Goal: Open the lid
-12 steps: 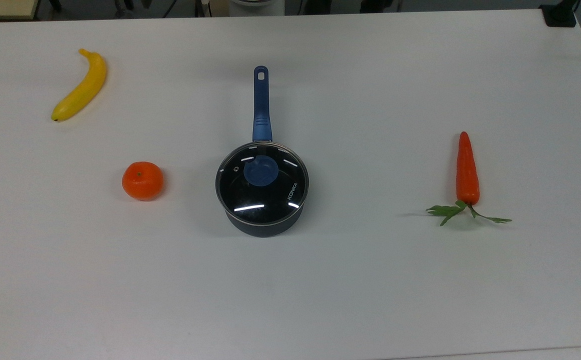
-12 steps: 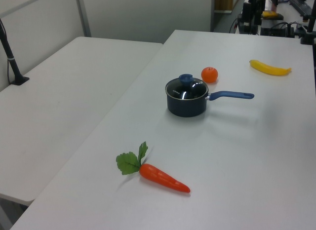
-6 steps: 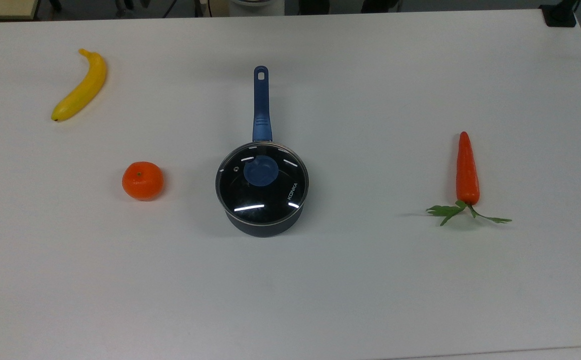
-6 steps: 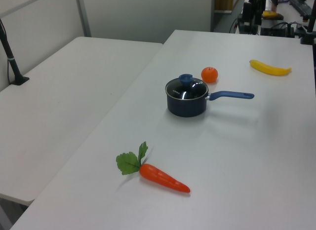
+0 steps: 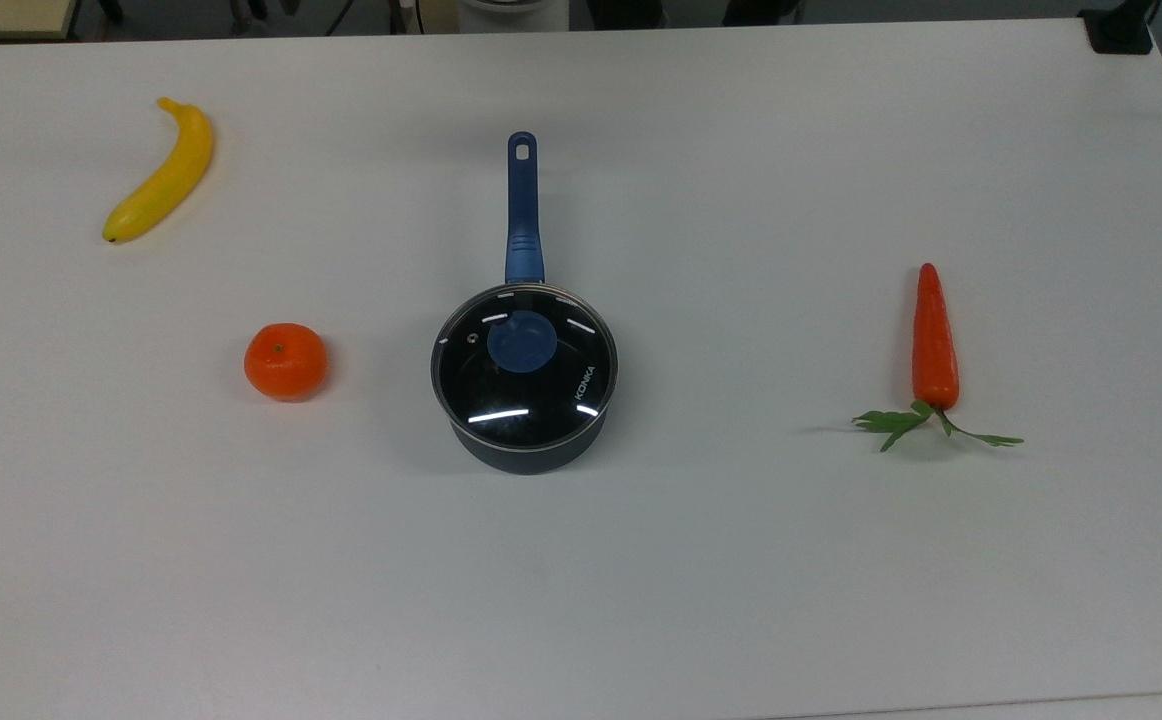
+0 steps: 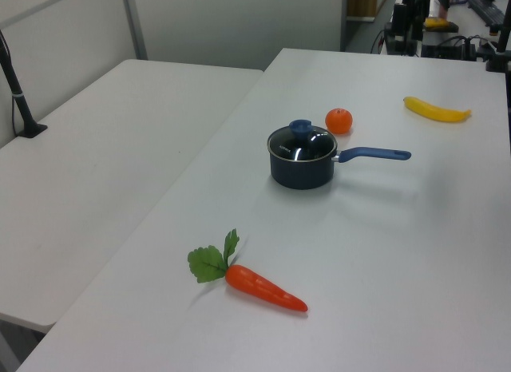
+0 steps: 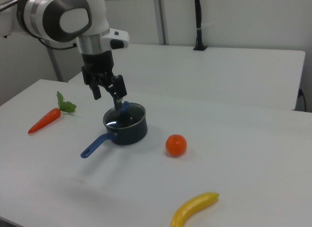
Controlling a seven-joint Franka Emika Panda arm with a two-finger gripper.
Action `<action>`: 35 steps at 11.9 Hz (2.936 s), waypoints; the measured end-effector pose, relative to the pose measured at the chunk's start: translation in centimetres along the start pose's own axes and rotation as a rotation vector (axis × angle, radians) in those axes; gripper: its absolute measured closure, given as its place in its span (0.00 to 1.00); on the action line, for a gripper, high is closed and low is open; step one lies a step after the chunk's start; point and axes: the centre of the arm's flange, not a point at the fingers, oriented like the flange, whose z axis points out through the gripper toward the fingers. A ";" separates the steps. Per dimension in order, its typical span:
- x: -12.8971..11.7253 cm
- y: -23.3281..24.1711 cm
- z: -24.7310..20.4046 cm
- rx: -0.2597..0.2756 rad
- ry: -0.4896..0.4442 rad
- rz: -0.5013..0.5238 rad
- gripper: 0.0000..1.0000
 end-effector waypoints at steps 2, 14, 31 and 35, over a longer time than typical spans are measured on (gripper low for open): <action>0.0 -0.1 0.0 0.000 0.000 -0.001 0.00; 0.1 0.6 -0.4 0.001 0.007 0.010 0.00; 11.8 -16.8 12.6 0.012 0.174 0.764 0.00; 13.5 -18.1 15.2 0.011 0.212 0.747 0.00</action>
